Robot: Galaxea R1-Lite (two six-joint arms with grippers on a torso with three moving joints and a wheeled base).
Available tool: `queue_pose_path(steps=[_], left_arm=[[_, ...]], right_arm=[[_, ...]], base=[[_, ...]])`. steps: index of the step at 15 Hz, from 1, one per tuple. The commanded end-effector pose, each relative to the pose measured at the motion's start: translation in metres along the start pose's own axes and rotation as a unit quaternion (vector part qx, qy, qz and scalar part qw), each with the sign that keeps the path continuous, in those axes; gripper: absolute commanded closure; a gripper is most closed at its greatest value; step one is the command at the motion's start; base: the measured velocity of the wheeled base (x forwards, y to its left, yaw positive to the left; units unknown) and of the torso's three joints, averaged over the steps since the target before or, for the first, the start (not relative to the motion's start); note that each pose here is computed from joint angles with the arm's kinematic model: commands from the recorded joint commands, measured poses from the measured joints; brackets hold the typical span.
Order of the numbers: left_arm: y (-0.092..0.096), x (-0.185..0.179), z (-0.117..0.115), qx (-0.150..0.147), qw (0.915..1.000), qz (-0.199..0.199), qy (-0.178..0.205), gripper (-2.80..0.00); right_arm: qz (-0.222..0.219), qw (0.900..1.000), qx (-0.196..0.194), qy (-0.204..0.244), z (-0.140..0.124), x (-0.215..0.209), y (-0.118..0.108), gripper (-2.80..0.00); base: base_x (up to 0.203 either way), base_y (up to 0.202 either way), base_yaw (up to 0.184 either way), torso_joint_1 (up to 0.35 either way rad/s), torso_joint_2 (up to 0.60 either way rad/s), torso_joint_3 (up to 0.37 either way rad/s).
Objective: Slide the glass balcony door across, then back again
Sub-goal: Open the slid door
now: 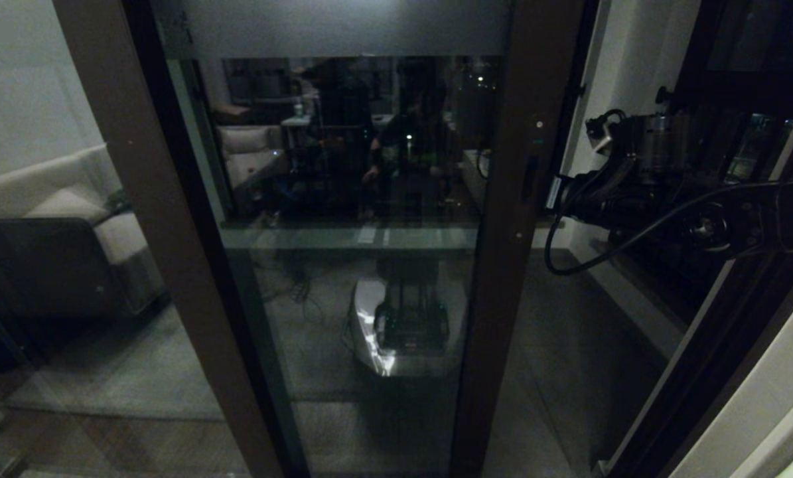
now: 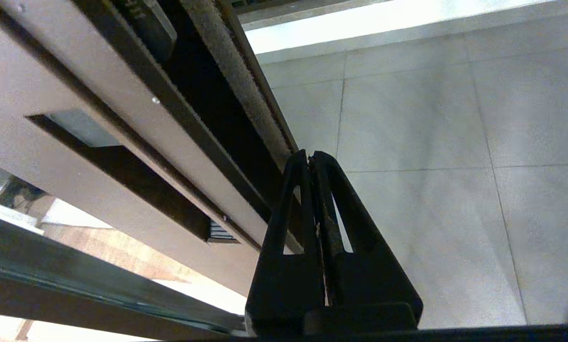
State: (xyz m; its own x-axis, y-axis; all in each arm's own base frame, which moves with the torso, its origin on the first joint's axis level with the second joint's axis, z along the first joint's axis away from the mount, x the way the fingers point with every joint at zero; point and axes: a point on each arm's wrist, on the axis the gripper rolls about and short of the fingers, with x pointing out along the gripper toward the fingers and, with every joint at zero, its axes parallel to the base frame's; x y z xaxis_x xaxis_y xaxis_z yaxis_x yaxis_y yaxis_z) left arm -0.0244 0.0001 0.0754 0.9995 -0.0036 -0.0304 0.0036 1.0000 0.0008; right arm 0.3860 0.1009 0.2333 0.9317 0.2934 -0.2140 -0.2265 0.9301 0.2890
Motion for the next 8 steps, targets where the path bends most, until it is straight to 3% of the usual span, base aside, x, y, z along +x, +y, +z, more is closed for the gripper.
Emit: queue_pose_path(steps=[1,8], left_arm=[[0.0,0.0,0.0,0.0,1.0,0.0,0.0,0.0],[0.0,0.0,0.0,0.0,1.0,0.0,0.0,0.0]], right_arm=[[0.002,1.0,0.0,-0.002,-0.0016,0.0003,0.0076,0.0],[0.008,1.0,0.018,0.004,-0.0053,0.0037,0.0128,0.0]], base=[[0.0,0.0,0.0,0.0,0.0,0.0],[0.0,0.0,0.0,0.0,0.0,0.0]])
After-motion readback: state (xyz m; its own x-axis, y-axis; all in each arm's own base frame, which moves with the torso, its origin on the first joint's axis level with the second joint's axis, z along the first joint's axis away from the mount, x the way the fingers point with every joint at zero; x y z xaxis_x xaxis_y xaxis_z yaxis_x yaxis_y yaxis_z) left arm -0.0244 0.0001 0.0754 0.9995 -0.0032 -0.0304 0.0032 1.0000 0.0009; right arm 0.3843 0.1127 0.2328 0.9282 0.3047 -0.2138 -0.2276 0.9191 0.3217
